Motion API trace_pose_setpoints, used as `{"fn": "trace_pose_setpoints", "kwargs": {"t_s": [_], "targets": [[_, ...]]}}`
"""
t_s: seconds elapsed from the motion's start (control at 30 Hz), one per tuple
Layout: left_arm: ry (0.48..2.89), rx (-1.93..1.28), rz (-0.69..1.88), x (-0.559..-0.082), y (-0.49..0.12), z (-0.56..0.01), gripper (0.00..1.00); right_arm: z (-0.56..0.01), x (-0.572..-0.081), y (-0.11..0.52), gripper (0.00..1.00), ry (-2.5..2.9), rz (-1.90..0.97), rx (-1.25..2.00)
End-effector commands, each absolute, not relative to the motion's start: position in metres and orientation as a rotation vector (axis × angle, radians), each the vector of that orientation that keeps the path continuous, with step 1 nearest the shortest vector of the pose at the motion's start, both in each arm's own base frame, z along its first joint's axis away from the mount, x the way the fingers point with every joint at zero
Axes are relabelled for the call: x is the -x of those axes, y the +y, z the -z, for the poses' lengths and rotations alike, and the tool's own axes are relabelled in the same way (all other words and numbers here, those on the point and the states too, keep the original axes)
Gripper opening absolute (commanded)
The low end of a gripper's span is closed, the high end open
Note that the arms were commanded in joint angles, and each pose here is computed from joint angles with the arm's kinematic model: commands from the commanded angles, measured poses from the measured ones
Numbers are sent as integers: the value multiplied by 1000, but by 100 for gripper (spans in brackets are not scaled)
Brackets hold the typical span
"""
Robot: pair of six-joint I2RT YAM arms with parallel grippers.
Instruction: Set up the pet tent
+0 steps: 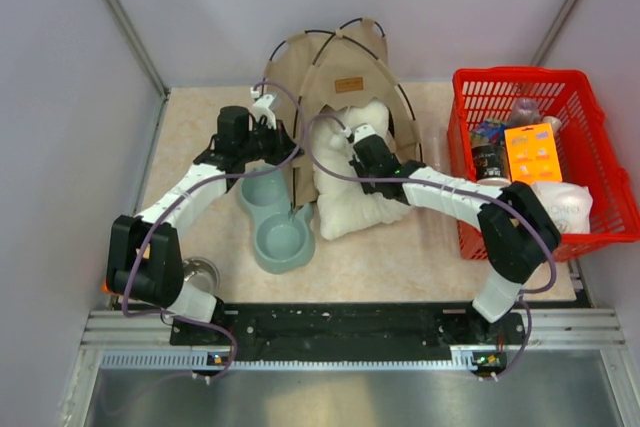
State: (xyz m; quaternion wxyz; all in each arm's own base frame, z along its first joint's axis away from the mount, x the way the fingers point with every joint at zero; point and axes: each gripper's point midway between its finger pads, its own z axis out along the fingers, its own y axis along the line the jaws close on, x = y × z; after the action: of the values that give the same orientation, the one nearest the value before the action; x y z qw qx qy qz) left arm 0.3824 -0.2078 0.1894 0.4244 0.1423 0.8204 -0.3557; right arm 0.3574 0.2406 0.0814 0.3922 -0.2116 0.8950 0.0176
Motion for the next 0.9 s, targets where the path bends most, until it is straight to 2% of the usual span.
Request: {"fn": "trace_pose_setpoints", "kwargs": {"t_s": [0.0, 0.17, 0.33, 0.6, 0.8, 0.83, 0.87], "targets": [[2130, -334, 926, -378, -210, -179, 0, -138, -369, 282, 0, 2147, -311, 540], [2149, -366, 910, -374, -208, -175, 0, -234, -388, 277, 0, 1968, -541, 360], [2149, -404, 962, -366, -213, -174, 0, -276, -417, 277, 0, 1822, -666, 309], [2118, -412, 1054, -362, -223, -184, 0, -241, -464, 299, 0, 1819, -706, 214], [2116, -389, 1070, -367, -225, -183, 0, -213, -473, 295, 0, 1842, -685, 87], [2119, -386, 1071, -367, -225, -182, 0, -208, -474, 297, 1, 1853, -684, 90], [2118, -379, 1065, -369, -225, -182, 0, -207, -473, 299, 10, 1865, -681, 95]]}}
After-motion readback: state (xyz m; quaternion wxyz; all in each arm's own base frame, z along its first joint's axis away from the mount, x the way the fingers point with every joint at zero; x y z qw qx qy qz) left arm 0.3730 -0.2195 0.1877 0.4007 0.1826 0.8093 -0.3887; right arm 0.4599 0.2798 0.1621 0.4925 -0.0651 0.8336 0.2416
